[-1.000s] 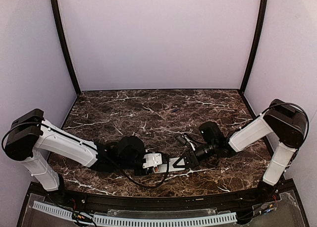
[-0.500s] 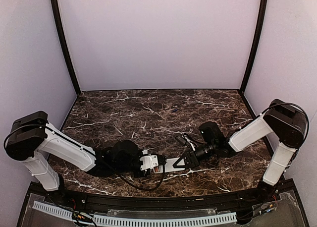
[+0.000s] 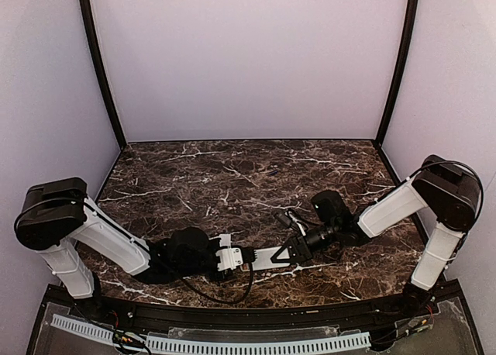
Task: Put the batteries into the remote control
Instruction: Load the battery into the battery compartment.
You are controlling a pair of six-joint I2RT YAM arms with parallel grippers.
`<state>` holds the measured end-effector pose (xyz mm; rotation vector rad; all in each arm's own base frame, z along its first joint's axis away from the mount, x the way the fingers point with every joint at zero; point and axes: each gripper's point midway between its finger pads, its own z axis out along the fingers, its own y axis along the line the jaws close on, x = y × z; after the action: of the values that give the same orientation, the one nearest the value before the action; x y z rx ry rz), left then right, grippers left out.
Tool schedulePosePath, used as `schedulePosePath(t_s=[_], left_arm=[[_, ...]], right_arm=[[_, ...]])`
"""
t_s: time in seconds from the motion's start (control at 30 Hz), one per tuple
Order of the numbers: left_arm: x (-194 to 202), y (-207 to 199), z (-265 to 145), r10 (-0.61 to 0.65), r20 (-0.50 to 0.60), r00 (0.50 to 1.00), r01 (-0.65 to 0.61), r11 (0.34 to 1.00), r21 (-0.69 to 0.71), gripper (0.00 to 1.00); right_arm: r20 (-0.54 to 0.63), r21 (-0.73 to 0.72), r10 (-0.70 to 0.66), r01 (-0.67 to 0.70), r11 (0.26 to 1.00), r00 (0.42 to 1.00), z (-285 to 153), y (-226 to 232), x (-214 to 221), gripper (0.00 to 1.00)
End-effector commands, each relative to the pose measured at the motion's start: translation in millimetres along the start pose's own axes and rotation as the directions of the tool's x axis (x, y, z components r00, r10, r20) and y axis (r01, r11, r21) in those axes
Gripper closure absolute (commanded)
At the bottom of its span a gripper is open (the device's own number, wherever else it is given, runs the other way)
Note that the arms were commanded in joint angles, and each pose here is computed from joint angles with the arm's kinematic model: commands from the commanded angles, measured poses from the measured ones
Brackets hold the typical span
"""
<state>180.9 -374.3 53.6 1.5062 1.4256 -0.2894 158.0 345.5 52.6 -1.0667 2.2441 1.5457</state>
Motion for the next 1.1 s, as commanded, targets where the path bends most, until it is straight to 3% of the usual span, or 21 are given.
schedulePosePath(t_s=[0.0, 0.33, 0.57, 1.07], left_arm=[[46.2, -20.1, -7.6, 0.025, -0.149, 0.989, -0.017, 0.999, 0.049, 0.89], [6.5, 6.8, -14.8, 0.006, -0.054, 0.999, -0.008, 1.0, -0.026, 0.8], [1.8, 6.3, -12.0, 0.01, -0.04, 0.999, -0.011, 1.0, -0.018, 0.81], [29.2, -7.1, 2.8, 0.016, -0.161, 0.987, -0.011, 1.0, 0.029, 0.89]], right_arm=[[-0.019, 0.017, 0.01, -0.01, 1.0, 1.0, -0.3, -3.2, 8.3, 1.0], [-0.022, 0.027, 0.024, -0.023, 0.999, 0.999, 0.4, -7.0, 10.1, 1.0], [-0.021, 0.03, 0.025, -0.024, 0.999, 0.999, 0.3, -7.3, 9.5, 1.0], [-0.023, 0.031, 0.02, -0.02, 0.999, 1.0, 0.1, -6.7, 9.5, 1.0]])
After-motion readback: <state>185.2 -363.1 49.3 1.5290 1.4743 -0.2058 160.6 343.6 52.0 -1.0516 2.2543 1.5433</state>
